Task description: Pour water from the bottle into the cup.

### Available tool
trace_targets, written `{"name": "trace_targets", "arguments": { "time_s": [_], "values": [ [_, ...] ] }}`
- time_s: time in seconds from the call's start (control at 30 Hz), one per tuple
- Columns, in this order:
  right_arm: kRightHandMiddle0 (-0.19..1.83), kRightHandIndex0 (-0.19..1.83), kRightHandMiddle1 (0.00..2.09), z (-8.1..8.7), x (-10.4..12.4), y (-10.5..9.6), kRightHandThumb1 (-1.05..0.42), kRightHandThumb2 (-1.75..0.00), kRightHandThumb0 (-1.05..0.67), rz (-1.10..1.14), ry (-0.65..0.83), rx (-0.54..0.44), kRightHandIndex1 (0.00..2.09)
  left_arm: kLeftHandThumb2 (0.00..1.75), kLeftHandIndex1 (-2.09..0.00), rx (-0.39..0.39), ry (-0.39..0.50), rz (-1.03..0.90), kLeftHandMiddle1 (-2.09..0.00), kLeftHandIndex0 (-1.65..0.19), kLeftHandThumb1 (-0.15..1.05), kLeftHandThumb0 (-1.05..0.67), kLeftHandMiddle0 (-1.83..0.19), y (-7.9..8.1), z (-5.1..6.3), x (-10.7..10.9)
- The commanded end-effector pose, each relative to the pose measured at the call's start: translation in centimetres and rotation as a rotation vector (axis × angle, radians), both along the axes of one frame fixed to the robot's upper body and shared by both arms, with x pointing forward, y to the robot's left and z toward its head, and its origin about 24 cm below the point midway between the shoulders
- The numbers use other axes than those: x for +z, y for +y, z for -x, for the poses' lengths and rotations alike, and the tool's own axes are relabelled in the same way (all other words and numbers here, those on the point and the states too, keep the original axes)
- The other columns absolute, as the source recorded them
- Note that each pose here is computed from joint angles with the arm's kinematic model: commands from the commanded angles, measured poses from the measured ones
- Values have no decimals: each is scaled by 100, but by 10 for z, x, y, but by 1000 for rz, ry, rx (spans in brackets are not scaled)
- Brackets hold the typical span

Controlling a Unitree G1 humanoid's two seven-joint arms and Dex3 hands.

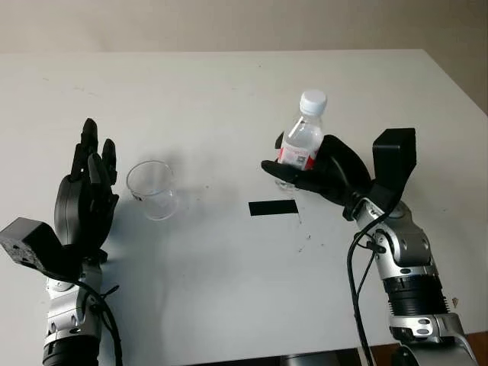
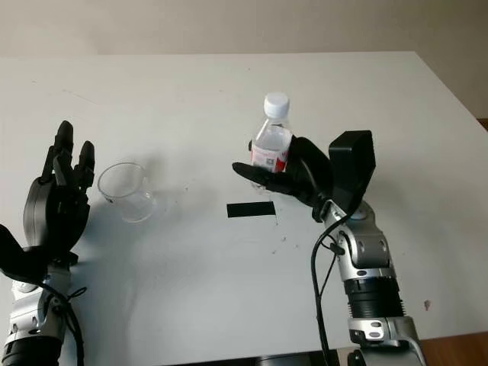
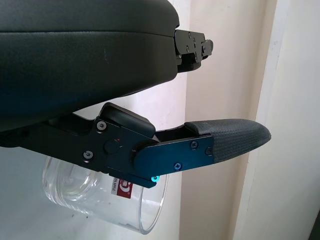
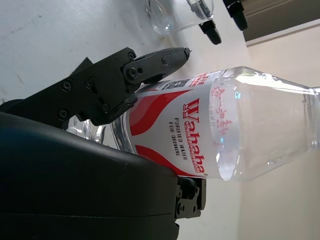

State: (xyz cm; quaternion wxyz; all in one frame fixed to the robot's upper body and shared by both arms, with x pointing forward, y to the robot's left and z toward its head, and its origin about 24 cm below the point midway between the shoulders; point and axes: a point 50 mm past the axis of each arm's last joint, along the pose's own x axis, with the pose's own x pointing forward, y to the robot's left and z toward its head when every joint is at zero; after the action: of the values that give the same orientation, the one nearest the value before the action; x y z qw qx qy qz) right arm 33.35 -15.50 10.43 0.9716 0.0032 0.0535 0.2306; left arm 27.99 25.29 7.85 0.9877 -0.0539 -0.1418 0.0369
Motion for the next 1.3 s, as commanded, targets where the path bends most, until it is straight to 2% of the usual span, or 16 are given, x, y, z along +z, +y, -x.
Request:
{"name": "trace_targets", "arguments": {
  "time_s": [0.0,0.83,1.27],
  "values": [
    [-6,67,209,2,-1,2,-105,-26,-25,3,2,0,209,61,0,-4,-8,-2,0,4,105,-89,4,0,1,1],
    [-13,61,209,8,-32,12,-105,-26,-23,6,110,-13,209,63,0,5,-3,2,0,8,105,-88,6,1,3,0],
    [-10,61,209,10,-47,15,-105,-24,-23,34,150,-14,209,63,0,4,2,-11,0,7,105,-88,6,2,4,1]
  ]
}}
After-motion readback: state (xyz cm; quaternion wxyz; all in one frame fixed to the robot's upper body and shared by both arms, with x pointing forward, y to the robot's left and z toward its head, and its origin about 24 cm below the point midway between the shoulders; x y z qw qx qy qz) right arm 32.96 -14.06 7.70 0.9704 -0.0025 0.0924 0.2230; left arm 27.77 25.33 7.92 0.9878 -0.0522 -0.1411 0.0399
